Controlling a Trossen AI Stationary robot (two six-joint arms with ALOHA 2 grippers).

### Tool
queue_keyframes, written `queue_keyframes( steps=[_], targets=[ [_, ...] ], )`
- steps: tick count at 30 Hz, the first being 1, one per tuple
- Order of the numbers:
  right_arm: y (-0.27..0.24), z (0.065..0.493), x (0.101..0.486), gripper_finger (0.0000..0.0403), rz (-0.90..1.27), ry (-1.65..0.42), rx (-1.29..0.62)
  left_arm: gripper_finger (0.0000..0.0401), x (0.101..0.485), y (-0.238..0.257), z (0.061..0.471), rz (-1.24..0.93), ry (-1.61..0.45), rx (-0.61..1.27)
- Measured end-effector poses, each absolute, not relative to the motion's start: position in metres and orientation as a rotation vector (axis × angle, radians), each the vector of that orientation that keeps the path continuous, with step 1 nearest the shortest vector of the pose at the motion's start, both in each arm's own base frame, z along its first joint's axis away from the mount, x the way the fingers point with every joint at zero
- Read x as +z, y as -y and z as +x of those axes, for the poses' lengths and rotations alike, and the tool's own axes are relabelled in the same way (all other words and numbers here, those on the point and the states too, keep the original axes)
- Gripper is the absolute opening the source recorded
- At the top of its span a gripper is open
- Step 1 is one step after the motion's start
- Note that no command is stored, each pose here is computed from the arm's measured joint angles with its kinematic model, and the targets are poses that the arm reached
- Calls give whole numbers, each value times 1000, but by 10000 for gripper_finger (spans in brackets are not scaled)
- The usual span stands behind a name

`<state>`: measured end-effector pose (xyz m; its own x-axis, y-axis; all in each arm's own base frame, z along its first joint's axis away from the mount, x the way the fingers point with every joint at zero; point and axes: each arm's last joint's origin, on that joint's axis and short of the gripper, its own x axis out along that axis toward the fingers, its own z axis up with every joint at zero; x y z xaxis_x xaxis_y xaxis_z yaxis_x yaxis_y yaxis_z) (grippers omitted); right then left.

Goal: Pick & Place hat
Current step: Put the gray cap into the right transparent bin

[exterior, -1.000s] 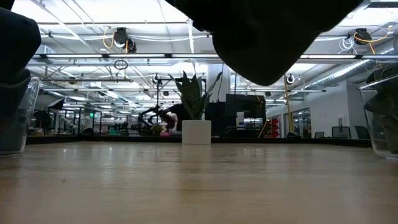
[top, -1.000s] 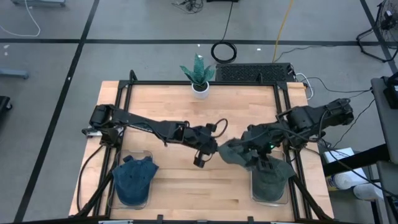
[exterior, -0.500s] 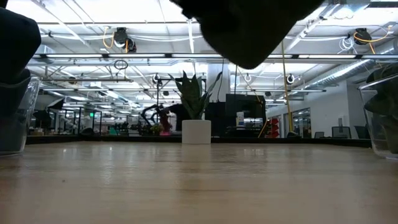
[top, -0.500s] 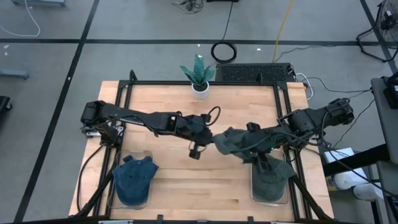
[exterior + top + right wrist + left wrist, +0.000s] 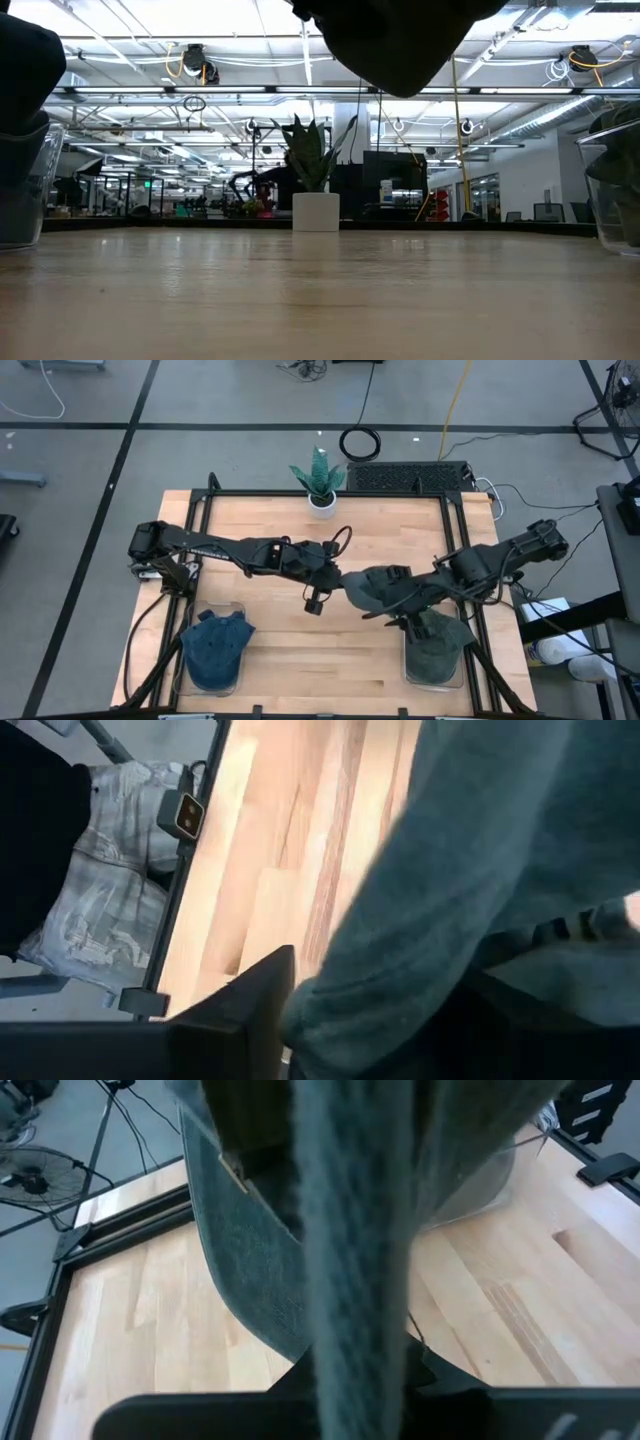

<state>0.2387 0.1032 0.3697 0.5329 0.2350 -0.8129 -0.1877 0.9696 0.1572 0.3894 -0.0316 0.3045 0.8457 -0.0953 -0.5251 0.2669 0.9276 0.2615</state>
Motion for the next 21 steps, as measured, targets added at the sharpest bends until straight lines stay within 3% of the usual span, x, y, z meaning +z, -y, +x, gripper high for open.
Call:
queue_keyframes(
  steps=[4,10,15,21],
  targets=[
    [-102,235,376,142,36,-931,274,10,304,32,389,329,-535,-194],
    [-98,221,395,14,-16,-806,390,39,303,32,388,250,-558,-181],
    [-90,194,422,5,-52,-655,379,76,304,36,389,160,-554,-158],
    [-75,155,445,3,-29,-522,319,92,303,47,387,162,-555,-179]
  ],
)
